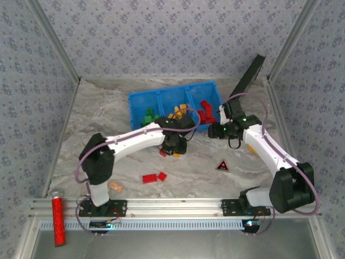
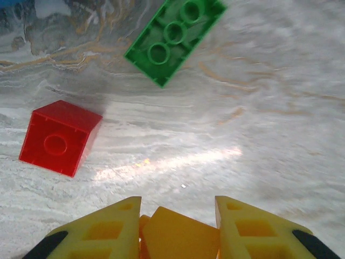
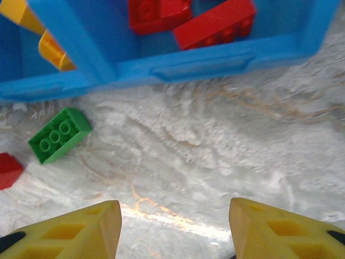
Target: Sort the legos into containers by color
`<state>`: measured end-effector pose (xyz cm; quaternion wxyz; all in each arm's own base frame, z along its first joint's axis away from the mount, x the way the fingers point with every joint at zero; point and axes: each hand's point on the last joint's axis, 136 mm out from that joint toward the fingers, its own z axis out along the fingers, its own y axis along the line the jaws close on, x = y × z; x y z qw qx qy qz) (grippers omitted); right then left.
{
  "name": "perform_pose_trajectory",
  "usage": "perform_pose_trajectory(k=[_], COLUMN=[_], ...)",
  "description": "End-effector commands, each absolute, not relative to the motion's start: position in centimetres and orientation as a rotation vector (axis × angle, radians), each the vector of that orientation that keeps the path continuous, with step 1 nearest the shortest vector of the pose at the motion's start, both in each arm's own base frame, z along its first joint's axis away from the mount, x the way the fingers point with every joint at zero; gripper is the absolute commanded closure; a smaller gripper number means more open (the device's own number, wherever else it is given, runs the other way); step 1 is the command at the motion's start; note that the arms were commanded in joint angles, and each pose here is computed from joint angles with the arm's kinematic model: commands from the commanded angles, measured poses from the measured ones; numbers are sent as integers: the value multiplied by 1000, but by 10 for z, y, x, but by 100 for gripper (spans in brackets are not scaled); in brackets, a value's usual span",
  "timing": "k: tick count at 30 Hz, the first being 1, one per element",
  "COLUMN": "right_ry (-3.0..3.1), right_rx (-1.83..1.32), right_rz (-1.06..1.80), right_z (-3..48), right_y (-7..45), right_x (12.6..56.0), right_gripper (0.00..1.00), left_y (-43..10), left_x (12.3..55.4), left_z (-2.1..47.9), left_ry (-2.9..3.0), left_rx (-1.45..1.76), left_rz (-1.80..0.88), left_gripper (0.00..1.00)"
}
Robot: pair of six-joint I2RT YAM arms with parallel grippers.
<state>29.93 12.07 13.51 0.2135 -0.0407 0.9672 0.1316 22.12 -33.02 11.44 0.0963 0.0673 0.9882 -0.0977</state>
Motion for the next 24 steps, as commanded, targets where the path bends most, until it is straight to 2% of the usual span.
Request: perform_pose_trajectory(k=[1,6,13,17,24], right_ry=[2724,2720,2710,2691,2702], right_rx=[-86,-134,-178,-210,-208], right_rz=[400,434,469,488,507], right_z=[133,131,128,128,114], right_y=[133,169,229,263,307], right_x=[283,275,266,266,265], right_gripper=[43,43,41,37,32], left_y=[-330,-304,-228,-198,-192], left_x=[213,226,255,263,307], left_z=[138,181,234,252,282], left_ry=[2917,2817,2659,2592,2450], left_rx=[244,178,4,-38,-81], left_rz=[-387,-489,-529,-531,-579], left_gripper=[80,81,80,80,81])
